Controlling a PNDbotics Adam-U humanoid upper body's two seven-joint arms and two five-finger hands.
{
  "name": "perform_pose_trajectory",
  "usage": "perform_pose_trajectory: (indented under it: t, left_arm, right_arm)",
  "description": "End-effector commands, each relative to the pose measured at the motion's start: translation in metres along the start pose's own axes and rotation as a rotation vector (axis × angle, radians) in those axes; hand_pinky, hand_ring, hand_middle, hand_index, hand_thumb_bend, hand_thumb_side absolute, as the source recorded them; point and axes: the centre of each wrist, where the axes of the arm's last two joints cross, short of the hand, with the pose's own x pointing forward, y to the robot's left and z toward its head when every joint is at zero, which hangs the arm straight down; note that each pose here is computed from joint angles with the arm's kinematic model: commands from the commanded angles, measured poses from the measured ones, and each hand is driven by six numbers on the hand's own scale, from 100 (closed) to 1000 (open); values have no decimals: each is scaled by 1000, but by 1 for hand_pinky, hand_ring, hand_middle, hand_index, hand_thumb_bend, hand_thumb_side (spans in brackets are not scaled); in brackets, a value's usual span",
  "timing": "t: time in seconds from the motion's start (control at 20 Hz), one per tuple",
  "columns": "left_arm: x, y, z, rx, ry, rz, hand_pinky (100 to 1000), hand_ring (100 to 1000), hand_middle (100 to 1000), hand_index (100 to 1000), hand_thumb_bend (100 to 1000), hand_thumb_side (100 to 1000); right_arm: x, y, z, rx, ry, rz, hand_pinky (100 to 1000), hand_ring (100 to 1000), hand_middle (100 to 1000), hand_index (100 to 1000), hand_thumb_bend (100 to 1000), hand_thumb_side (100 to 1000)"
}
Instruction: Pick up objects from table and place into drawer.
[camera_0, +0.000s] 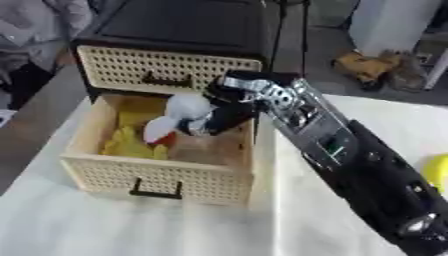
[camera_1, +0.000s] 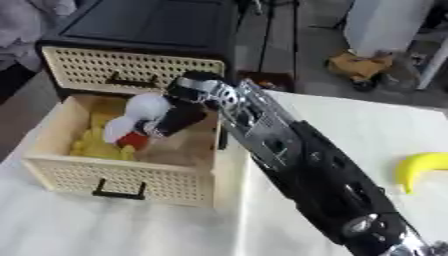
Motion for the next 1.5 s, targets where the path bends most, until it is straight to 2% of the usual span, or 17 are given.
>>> perform_pose_trajectory:
  t: [0.05,0.2,0.6,0.7,1.5]
  left_arm:
    - [6,2,-6,5,-31,-6,505,559,663,887,100,941]
    - [6,2,-5,4,-30,-4,505,558,662,887,100,943]
    - [6,1,-5,4,-30,-2,504,558,661,887,100,943]
    - [6,1,-5,3,-29,-1,504,557,661,887,100,943]
    - [5,2,-5,3,-29,-1,504,557,661,887,100,943]
  right_arm:
    - [4,-6,3,-8,-3,19,685,696,476,642,551,426]
    - [5,-7,3,-10,-9,25,699,713,510,690,604,440]
    - [5,-7,3,-9,-9,33,711,732,528,719,639,437]
    - [5,-5,2,-4,-4,41,721,747,556,731,646,417]
    - [5,-10,14,-24,-13,53,722,744,553,706,621,431]
